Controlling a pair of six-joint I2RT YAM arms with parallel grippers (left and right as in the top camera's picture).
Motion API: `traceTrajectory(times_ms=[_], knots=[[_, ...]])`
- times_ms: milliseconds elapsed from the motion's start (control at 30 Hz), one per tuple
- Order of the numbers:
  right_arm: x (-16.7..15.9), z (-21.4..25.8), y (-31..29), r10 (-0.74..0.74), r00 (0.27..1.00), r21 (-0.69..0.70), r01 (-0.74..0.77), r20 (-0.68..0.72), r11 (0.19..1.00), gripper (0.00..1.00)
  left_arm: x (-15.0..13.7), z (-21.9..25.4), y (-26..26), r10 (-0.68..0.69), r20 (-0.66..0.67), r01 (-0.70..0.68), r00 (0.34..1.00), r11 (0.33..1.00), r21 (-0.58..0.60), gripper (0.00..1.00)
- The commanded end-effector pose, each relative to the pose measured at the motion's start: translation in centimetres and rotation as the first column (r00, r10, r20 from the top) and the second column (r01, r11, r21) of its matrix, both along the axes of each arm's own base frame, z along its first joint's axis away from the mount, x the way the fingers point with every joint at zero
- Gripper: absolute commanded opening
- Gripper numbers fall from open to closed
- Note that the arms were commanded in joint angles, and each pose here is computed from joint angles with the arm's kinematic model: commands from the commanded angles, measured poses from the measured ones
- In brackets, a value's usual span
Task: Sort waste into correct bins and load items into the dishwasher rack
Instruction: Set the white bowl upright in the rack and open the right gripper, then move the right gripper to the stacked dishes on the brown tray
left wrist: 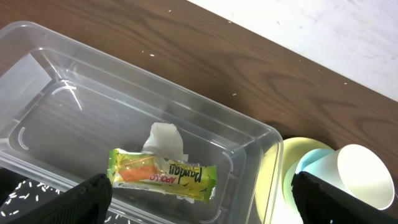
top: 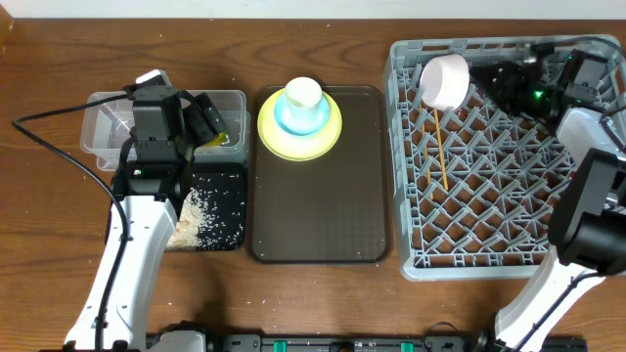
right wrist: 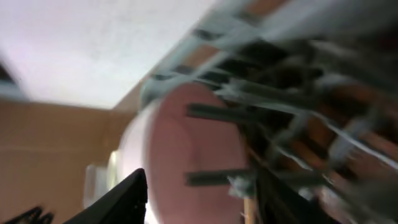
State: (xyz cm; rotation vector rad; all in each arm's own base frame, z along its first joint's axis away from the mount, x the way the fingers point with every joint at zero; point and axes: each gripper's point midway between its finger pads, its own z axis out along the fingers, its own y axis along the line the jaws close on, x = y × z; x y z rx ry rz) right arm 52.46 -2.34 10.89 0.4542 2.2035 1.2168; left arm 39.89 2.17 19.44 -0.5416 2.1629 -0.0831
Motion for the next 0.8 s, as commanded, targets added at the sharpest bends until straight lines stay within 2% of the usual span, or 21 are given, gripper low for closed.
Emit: traceTrajectory(times_ms=[0, 200, 367, 567, 667, 767], knots=[[0.6, 2.2, -2.8, -0.118, 0.992, -0.171, 0.123, 0.04, 0.978, 0.53, 0.2, 0.9, 0.3, 0.006, 0.019, -0.006, 1.0, 1.0, 0.015, 0.95], [-0.9, 6.7, -4.2, -0.196, 0.976, -0.375, 0.218, 0.097, 0.901, 0.5, 0.2, 0.9, 0.3, 0.006, 0.019, -0.006, 1.0, 1.0, 0.015, 0.95], [-2.7, 9.9, -1.7, -0.113, 0.981, -0.563, 0.181, 0.155, 0.806, 0.42, 0.2, 0.9, 0.3, 0.006, 0.019, -0.006, 1.0, 1.0, 0.015, 0.95], [-3.6, 10.9, 8.7, 0.211, 0.957, -0.681, -0.02, 0.199, 0.732, 0.38, 0.2, 0.9, 0.3, 0.006, 0.019, -0.006, 1.0, 1.0, 0.015, 0.95], [-4.5, 10.0, 15.1, 0.39, 0.9, -0.744, -0.123, 0.194, 0.657, 0.36, 0.2, 0.9, 0.3, 0.006, 0.019, -0.006, 1.0, 1.0, 0.015, 0.95], [-5.5, 8.8, 20.7, 0.537, 0.823, -0.817, -0.177, 0.183, 0.549, 0.32, 0.2, 0.9, 0.3, 0.006, 0.019, -0.006, 1.0, 1.0, 0.015, 0.95]])
